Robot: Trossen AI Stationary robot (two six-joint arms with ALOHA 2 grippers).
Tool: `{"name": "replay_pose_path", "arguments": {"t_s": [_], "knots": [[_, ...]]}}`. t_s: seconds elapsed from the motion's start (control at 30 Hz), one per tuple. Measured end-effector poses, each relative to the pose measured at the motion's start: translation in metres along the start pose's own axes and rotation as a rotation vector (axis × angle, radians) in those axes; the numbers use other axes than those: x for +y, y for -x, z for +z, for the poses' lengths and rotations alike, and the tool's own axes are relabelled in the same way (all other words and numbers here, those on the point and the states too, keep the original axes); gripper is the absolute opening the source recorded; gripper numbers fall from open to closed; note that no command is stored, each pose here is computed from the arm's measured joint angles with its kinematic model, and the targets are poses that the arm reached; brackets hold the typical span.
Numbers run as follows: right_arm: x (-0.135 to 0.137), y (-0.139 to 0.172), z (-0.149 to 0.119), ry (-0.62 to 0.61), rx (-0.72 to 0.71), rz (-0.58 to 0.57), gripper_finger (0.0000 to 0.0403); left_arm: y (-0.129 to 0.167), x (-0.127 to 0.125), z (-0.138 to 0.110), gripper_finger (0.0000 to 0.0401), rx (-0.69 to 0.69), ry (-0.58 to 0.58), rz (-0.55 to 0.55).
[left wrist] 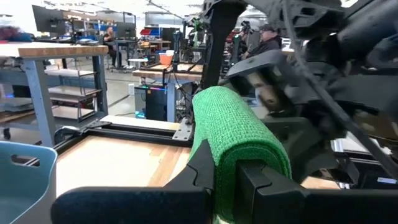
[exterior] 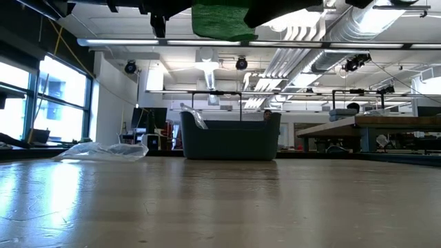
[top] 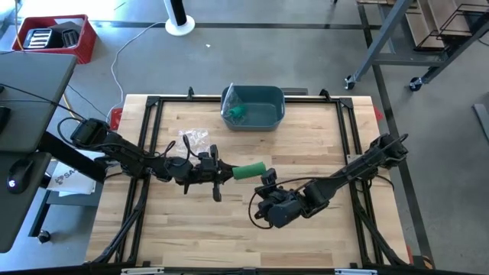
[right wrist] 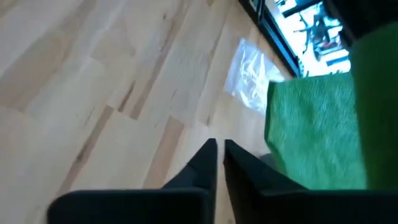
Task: Roll bandage
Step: Roll the green bandage
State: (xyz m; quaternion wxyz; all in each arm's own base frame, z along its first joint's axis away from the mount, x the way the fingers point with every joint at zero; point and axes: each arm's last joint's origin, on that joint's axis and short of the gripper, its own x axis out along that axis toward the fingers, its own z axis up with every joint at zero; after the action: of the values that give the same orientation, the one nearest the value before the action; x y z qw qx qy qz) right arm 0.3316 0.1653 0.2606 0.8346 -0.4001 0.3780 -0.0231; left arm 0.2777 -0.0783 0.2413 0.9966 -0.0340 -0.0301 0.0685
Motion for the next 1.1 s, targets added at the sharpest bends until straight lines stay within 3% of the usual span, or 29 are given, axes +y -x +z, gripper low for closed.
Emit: {"name": "replay_pose_path", "arguments": {"t_s": [0.3,0.4,0.6,0.8,0.97,1.1], "knots": [[-0.006,-0.002,-0.006,0.149,0.091,-0.131,0.0124,-0.004,0.011,-0.009,0.0011,0.083,0.083,0.044],[-0.005,-0.003,-0.009,0.056,0.09,-0.072,0.0132,-0.007,0.022,-0.021,0.0011,0.195,0.135,0.067],[0.006,-0.022,-0.021,-0.165,0.022,0.186,0.0133,-0.022,0.043,-0.061,0.0011,0.412,0.259,0.037],[0.017,-0.062,-0.054,-0.295,-0.041,0.194,0.0133,-0.037,0.078,-0.112,0.0011,0.588,0.355,0.065],[0.005,-0.085,-0.075,-0.437,-0.089,0.316,0.0133,-0.046,0.102,-0.134,0.0011,0.581,0.454,0.053],[0.001,-0.089,-0.079,-0.467,-0.116,0.429,0.0133,-0.051,0.103,-0.134,0.0011,0.5,0.504,0.0]]}}
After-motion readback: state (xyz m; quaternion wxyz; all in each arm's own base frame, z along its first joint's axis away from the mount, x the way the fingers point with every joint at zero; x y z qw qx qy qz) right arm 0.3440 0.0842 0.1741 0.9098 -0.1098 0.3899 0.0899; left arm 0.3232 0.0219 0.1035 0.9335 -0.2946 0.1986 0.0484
